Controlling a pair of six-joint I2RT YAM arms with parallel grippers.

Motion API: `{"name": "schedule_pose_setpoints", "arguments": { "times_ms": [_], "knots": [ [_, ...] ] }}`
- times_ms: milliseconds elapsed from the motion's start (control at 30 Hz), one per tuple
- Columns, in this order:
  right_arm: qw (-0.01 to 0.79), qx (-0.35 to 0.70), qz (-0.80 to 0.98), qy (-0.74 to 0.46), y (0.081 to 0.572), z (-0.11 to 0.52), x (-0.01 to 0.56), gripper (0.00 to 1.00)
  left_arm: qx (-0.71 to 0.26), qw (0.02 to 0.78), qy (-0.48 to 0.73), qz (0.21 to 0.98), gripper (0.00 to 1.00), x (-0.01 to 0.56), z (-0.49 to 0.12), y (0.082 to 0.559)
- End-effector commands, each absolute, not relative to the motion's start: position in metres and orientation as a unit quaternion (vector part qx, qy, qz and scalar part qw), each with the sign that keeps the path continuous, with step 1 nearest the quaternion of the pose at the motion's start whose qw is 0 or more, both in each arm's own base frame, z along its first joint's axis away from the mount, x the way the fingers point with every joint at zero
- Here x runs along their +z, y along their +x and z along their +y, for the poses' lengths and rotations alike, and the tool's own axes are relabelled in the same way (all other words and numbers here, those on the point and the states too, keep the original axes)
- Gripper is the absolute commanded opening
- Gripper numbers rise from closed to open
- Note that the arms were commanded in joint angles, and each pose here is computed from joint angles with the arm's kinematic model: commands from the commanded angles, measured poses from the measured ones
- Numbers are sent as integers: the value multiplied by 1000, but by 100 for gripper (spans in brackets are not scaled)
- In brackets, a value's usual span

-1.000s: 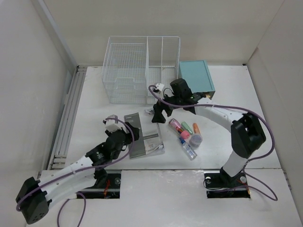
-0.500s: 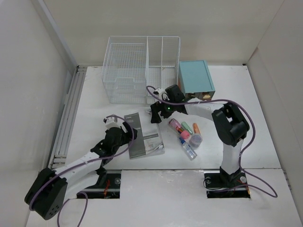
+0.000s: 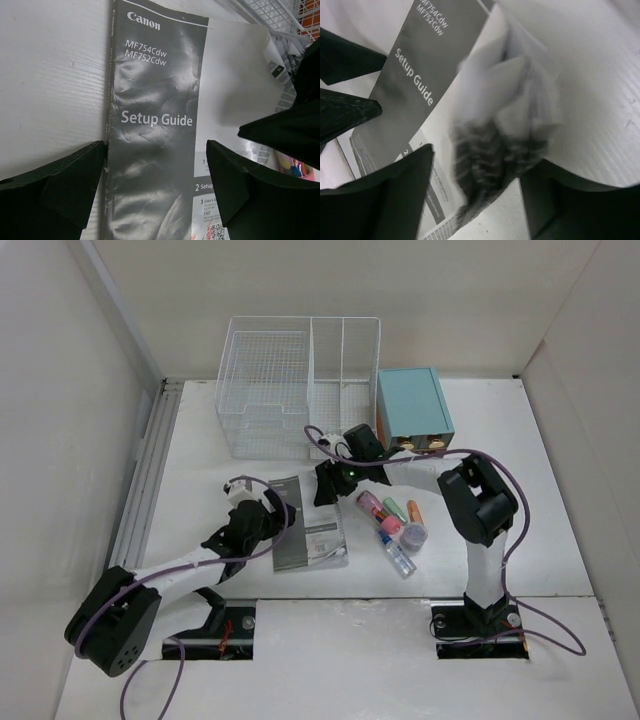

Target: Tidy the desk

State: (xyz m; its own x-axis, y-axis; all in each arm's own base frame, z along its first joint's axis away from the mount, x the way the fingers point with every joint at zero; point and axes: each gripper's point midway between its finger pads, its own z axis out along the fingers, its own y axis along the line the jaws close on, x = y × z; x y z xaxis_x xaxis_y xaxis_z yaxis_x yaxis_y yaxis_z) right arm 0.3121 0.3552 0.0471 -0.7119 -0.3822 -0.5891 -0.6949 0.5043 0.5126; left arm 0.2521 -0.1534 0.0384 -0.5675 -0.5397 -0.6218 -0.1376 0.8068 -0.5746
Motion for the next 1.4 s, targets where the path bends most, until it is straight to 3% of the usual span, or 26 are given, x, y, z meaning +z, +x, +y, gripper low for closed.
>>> {"name": "schedule_pose_setpoints", "arguments": {
  "times_ms": [0, 33, 167, 467, 600, 733, 1067, 1200, 1233, 1333, 1367],
  "knots": [
    [190, 432, 816, -335, 294, 374, 55, 67, -234, 372, -194, 877, 80, 18, -160, 237],
    [186, 437, 813, -337, 292, 375, 56, 45, -238, 375, -194, 875, 80, 22, -162, 241],
    [194, 449, 802, -343, 289, 376, 69, 0, -239, 380, -190, 873, 82, 27, -165, 245],
    [244, 537, 709, -387, 277, 364, 179, 0, -256, 428, -158, 852, 91, 64, -161, 246],
    [228, 571, 682, -396, 268, 357, 196, 0, -266, 438, -137, 848, 93, 72, -161, 241],
    [192, 603, 658, -408, 253, 356, 197, 0, -343, 459, -88, 815, 91, 93, -182, 233],
    [185, 626, 621, -433, 239, 352, 212, 0, -506, 475, 61, 717, 56, 153, -228, 197],
    [192, 625, 617, -439, 239, 352, 215, 0, -538, 483, 95, 684, 30, 175, -234, 184],
    [196, 625, 614, -441, 238, 351, 219, 0, -540, 487, 96, 679, 18, 179, -233, 183],
    [203, 623, 609, -446, 237, 351, 222, 0, -547, 488, 105, 672, 0, 186, -234, 179],
    [207, 623, 606, -449, 236, 350, 226, 0, -546, 494, 109, 667, 0, 191, -234, 180]
  ]
}}
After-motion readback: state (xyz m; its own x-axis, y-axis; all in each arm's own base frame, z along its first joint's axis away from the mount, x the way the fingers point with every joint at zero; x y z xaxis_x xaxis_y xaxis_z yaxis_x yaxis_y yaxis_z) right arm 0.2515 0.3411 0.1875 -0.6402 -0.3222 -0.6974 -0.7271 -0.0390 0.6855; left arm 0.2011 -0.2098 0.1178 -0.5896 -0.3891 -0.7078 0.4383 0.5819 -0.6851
